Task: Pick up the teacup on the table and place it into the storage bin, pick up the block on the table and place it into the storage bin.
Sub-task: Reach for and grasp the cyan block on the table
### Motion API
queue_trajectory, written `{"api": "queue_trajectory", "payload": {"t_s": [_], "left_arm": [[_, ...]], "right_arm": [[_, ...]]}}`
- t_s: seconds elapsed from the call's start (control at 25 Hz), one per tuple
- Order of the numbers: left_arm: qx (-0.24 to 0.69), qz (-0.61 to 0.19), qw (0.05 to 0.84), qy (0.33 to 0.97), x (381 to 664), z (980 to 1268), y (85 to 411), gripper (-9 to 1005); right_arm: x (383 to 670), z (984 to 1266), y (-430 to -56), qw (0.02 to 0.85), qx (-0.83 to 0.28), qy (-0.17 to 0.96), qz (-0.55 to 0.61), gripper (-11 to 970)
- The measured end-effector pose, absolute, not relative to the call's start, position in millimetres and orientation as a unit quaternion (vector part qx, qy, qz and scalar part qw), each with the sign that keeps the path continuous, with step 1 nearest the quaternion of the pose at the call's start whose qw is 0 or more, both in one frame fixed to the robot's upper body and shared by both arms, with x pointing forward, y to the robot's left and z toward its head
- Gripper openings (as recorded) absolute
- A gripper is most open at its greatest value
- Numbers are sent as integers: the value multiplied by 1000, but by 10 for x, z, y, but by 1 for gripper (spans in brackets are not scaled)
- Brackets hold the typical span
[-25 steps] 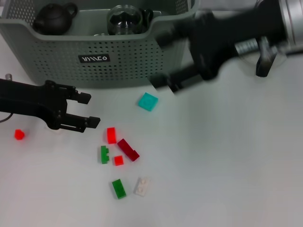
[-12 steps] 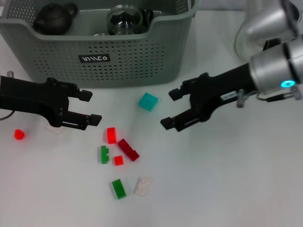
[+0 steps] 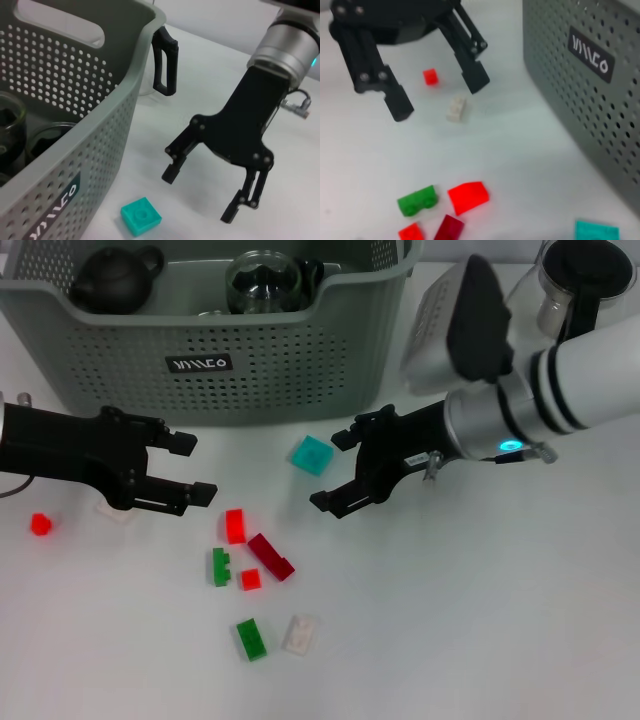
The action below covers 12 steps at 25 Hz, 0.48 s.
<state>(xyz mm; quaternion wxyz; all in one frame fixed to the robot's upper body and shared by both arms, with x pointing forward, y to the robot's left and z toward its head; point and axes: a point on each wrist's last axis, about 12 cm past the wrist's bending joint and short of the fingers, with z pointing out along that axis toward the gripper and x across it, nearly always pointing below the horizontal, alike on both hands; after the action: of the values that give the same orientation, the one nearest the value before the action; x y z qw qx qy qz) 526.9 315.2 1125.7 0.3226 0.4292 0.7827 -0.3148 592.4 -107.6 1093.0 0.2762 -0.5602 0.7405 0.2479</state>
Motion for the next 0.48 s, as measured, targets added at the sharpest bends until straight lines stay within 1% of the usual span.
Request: {"api": "queue_trajectory", "payload": {"t_s": [0.48], "left_arm": [[427, -316, 325, 782, 5262, 11248, 3150, 753]], "right_arm": [[5975, 10819, -1025, 298, -544, 754, 217, 919]]}}
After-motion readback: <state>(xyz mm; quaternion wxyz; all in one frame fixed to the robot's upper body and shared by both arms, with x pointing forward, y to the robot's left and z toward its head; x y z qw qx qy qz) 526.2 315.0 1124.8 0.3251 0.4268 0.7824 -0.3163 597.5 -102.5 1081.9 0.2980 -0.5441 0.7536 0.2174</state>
